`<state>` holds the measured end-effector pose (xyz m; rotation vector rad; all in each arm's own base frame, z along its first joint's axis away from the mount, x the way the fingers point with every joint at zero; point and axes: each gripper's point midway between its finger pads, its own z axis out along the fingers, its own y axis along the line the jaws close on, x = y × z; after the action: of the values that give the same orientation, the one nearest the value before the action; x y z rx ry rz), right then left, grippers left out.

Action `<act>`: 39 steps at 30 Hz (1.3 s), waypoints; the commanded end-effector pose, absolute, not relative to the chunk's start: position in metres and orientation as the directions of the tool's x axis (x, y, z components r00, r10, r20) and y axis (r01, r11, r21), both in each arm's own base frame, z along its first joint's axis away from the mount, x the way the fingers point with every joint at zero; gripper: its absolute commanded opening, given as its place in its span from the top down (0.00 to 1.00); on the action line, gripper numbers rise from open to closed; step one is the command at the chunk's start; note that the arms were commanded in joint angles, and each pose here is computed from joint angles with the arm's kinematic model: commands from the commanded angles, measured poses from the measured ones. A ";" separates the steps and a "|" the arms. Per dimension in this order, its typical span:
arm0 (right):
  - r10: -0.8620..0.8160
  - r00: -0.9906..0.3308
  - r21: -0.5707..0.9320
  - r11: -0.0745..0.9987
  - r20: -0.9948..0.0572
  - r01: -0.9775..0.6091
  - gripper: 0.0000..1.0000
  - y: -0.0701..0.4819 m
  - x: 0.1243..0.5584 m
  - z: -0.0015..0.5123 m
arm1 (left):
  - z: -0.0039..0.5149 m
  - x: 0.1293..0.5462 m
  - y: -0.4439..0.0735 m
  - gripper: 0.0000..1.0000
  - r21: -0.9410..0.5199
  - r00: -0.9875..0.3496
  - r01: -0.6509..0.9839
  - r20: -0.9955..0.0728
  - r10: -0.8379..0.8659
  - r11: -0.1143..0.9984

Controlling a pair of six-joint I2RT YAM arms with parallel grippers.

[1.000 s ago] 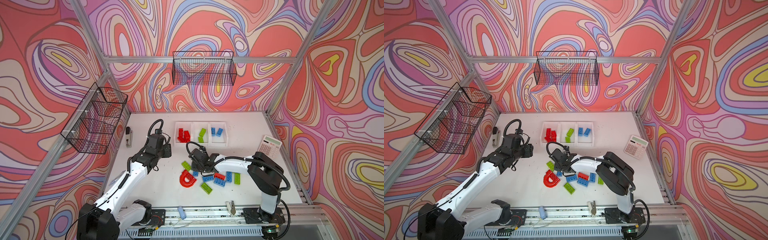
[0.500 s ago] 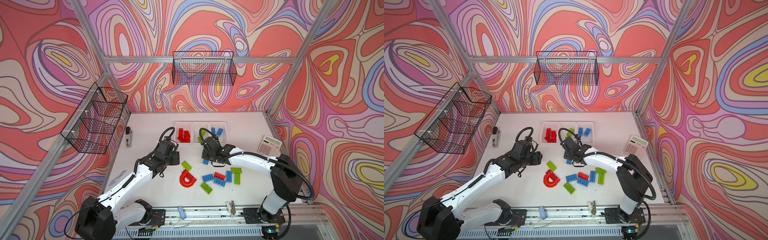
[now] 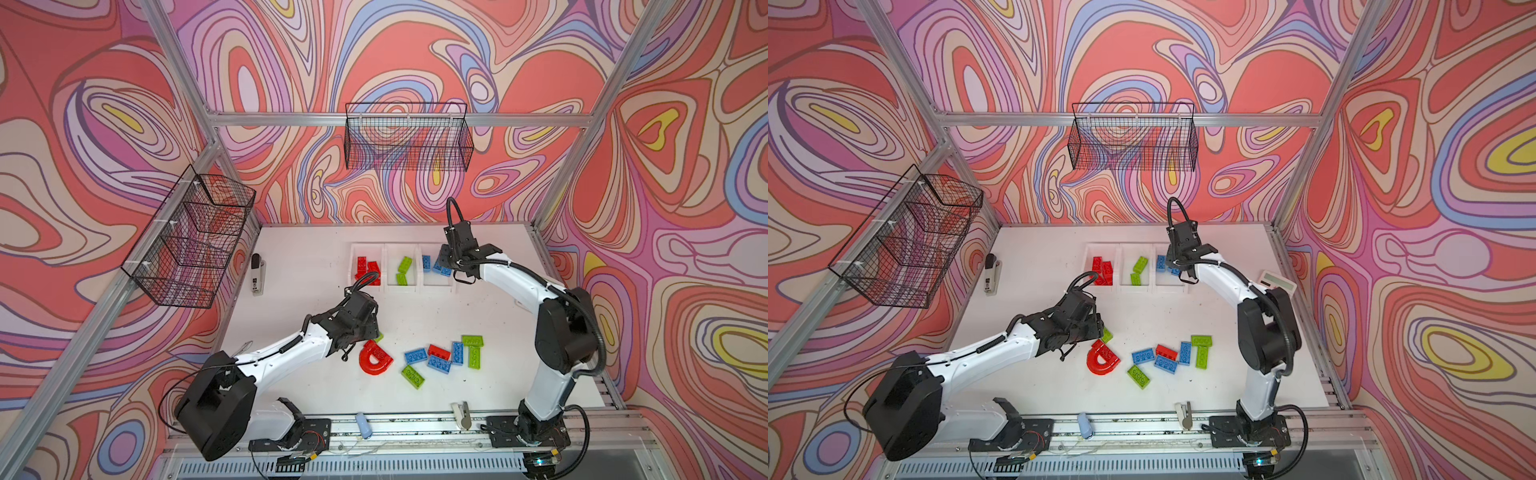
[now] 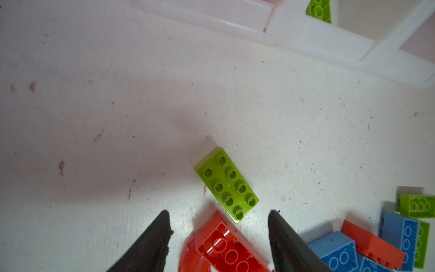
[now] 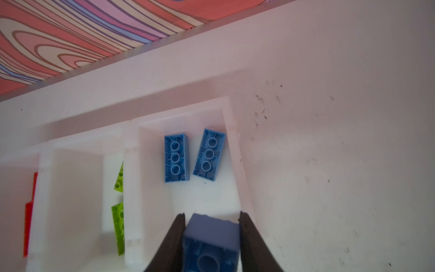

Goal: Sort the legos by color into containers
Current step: 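Drop blue brick in bin nearest right arm while left gripper lowers to lime-green brick, then put lime-green brick in middle bin with left gripper while right gripper lowers to red brick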

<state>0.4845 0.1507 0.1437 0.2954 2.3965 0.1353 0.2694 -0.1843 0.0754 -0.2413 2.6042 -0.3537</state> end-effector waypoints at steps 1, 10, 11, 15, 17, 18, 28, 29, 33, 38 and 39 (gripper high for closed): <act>0.174 -0.742 0.149 0.984 -0.648 0.101 0.72 0.160 0.500 0.140 | 0.077 0.276 -0.190 0.31 -0.330 -0.843 -0.158 -0.446 -0.301 0.931; 0.163 -0.751 0.161 0.984 -0.640 0.077 0.43 0.165 0.514 0.134 | 0.055 0.281 -0.198 0.31 -0.303 -0.865 -0.156 -0.418 -0.278 0.940; 0.162 -0.748 0.162 0.984 -0.644 0.074 0.41 0.165 0.514 0.138 | 0.055 0.285 -0.202 0.31 -0.318 -0.860 -0.150 -0.425 -0.282 0.936; 0.170 -0.734 0.158 0.984 -0.658 0.085 0.41 0.155 0.504 0.152 | 0.051 0.290 -0.206 0.31 -0.314 -0.863 -0.139 -0.427 -0.270 0.939; 0.182 -0.723 0.164 0.982 -0.666 0.097 0.41 0.148 0.495 0.159 | 0.050 0.292 -0.208 0.31 -0.309 -0.864 -0.131 -0.430 -0.262 0.942; 0.190 -0.718 0.168 0.980 -0.669 0.103 0.41 0.145 0.490 0.163 | 0.049 0.293 -0.209 0.31 -0.307 -0.864 -0.128 -0.433 -0.258 0.943; 0.238 -0.703 0.160 0.971 -0.670 0.177 0.42 0.108 0.429 0.173 | 0.032 0.298 -0.219 0.32 -0.294 -0.884 -0.105 -0.409 -0.225 0.950; 0.241 -0.706 0.158 0.970 -0.666 0.183 0.42 0.105 0.423 0.171 | 0.031 0.299 -0.217 0.32 -0.286 -0.884 -0.106 -0.411 -0.222 0.952; 0.245 -0.712 0.142 0.969 -0.658 0.202 0.42 0.096 0.408 0.168 | 0.033 0.301 -0.220 0.36 -0.283 -0.888 -0.081 -0.416 -0.199 0.956; 0.258 -0.709 0.145 0.965 -0.657 0.217 0.43 0.090 0.400 0.168 | 0.026 0.299 -0.225 0.50 -0.293 -0.900 -0.072 -0.393 -0.189 0.954; 0.260 -0.706 0.148 0.965 -0.658 0.218 0.44 0.089 0.399 0.169 | 0.025 0.298 -0.227 0.53 -0.299 -0.902 -0.071 -0.387 -0.189 0.952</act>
<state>0.4046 0.0981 0.1601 0.2954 2.4037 0.0880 0.2963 -0.2194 0.0259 -0.1986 2.6762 -0.3600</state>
